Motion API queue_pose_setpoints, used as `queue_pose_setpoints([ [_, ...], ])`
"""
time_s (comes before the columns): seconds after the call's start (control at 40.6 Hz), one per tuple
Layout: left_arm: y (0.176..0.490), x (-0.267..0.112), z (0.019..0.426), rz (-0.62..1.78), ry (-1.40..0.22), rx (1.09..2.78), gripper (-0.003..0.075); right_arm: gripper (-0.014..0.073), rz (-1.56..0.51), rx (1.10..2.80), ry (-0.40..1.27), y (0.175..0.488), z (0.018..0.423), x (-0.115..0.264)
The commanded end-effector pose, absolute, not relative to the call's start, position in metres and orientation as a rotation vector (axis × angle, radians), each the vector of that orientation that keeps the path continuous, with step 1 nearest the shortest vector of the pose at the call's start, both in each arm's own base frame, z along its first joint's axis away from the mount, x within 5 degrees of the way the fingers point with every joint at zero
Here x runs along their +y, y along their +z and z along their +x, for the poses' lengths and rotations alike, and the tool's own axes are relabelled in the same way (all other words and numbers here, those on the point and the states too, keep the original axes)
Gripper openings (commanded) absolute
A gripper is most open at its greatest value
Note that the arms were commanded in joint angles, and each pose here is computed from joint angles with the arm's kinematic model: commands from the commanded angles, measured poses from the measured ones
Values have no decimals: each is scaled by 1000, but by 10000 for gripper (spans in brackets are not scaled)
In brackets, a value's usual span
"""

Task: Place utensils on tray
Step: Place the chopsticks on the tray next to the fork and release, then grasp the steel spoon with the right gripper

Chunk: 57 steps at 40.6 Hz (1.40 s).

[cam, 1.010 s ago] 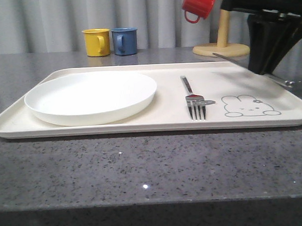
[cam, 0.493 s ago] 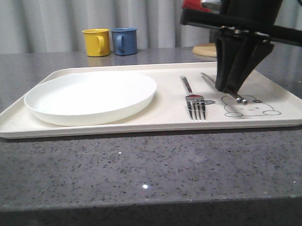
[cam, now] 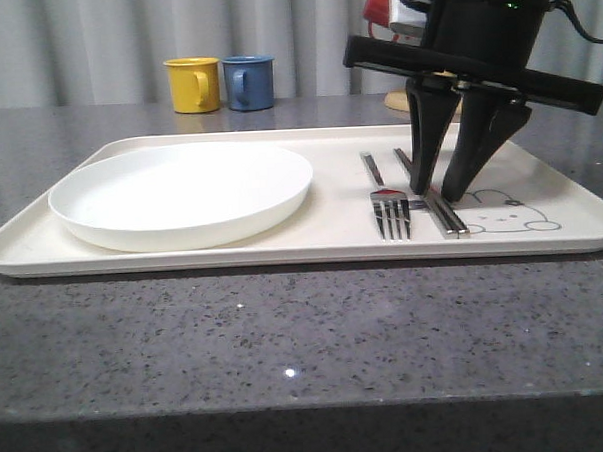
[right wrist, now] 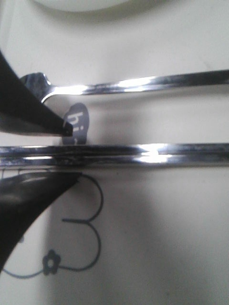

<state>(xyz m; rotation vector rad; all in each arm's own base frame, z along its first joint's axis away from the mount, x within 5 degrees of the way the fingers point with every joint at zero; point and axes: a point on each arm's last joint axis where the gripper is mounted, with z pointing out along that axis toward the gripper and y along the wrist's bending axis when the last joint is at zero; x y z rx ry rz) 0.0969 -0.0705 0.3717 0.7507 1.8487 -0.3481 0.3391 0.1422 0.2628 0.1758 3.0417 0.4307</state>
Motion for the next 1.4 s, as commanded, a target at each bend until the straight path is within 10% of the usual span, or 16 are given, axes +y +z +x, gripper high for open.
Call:
queue_pose_setpoints([
  [0.0,387,-72,97,699,-385,1757,365,239,63,2929,474,301,329,138],
  [0.517,387,-72,97,699,-385,1757,365,235,-5,2725,-81,378,286,34],
  [0.887,387,-72,97,699,-385,1757,365,235,188,2814,-186,361,294,-60],
  [1.38,387,-72,97,699,-385,1757,365,235,105,2978,-227,310,326,-78],
])
